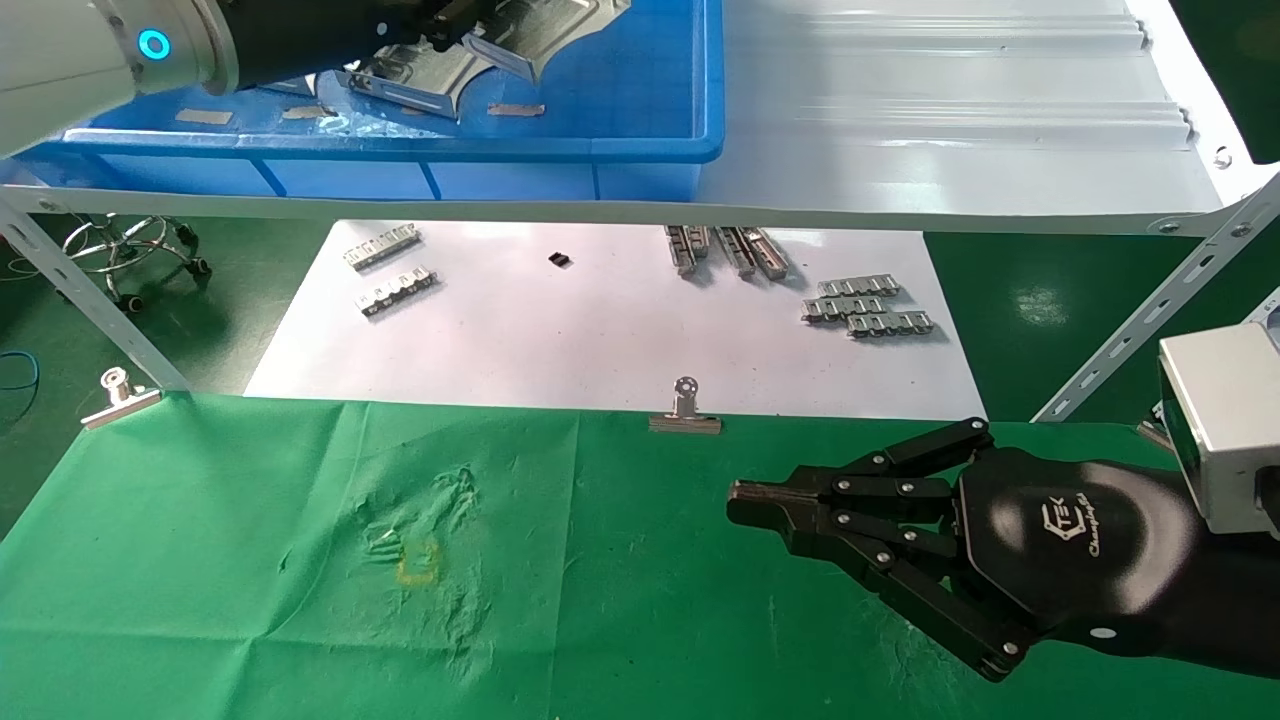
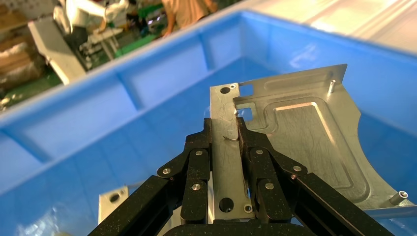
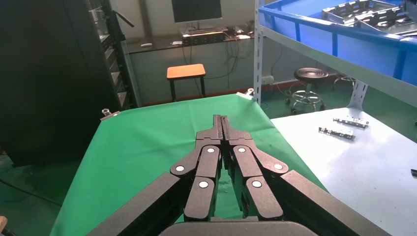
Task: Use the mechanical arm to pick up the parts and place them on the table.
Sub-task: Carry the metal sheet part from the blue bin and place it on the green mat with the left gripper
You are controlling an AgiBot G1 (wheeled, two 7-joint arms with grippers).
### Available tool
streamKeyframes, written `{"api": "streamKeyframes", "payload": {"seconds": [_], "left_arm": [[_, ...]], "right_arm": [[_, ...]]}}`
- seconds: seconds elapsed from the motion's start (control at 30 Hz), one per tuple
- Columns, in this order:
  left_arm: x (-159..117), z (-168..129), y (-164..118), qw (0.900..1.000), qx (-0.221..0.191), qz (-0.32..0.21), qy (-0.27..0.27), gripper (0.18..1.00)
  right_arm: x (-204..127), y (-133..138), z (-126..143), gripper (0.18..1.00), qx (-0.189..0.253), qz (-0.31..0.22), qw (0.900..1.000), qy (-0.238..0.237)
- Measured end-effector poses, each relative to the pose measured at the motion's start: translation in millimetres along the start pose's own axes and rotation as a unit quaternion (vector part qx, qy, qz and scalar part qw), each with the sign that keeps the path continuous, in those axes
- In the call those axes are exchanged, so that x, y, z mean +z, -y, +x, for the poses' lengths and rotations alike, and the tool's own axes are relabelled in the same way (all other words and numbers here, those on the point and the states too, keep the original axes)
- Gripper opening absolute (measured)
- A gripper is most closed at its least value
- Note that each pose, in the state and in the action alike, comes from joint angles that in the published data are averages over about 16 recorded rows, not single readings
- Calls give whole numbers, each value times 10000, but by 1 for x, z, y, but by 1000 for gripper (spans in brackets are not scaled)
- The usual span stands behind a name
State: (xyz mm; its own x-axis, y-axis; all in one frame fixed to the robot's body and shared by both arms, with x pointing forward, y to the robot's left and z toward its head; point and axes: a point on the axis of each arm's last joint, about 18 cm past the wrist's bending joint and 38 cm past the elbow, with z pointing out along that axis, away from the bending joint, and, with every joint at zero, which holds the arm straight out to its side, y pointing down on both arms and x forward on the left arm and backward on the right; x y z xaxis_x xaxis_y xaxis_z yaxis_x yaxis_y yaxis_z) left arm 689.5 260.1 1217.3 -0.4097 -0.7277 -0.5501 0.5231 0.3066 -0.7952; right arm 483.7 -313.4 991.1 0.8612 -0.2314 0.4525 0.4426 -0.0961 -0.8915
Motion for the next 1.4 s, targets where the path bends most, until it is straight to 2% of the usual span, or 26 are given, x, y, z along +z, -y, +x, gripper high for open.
{"api": "streamKeyframes", "payload": {"seconds": [0.3, 0.67, 0.9, 1.03, 1.2, 1.4], "left_arm": [[-55, -1, 5, 9953, 453, 453, -721, 267], [-133, 11, -18, 9734, 1513, 676, -1585, 266], [-170, 26, -50, 9511, 2313, 408, -2007, 266], [-187, 44, -74, 9356, 2614, 170, -2367, 266], [-201, 68, -108, 9185, 2728, -156, -2858, 266], [-205, 86, -150, 9059, 2671, -574, -3236, 266]], "right_arm": [[0, 0, 0, 192, 0, 0, 10000, 0], [0, 0, 0, 192, 0, 0, 10000, 0], [0, 0, 0, 192, 0, 0, 10000, 0], [0, 0, 0, 192, 0, 0, 10000, 0], [0, 0, 0, 192, 0, 0, 10000, 0], [0, 0, 0, 192, 0, 0, 10000, 0]]}}
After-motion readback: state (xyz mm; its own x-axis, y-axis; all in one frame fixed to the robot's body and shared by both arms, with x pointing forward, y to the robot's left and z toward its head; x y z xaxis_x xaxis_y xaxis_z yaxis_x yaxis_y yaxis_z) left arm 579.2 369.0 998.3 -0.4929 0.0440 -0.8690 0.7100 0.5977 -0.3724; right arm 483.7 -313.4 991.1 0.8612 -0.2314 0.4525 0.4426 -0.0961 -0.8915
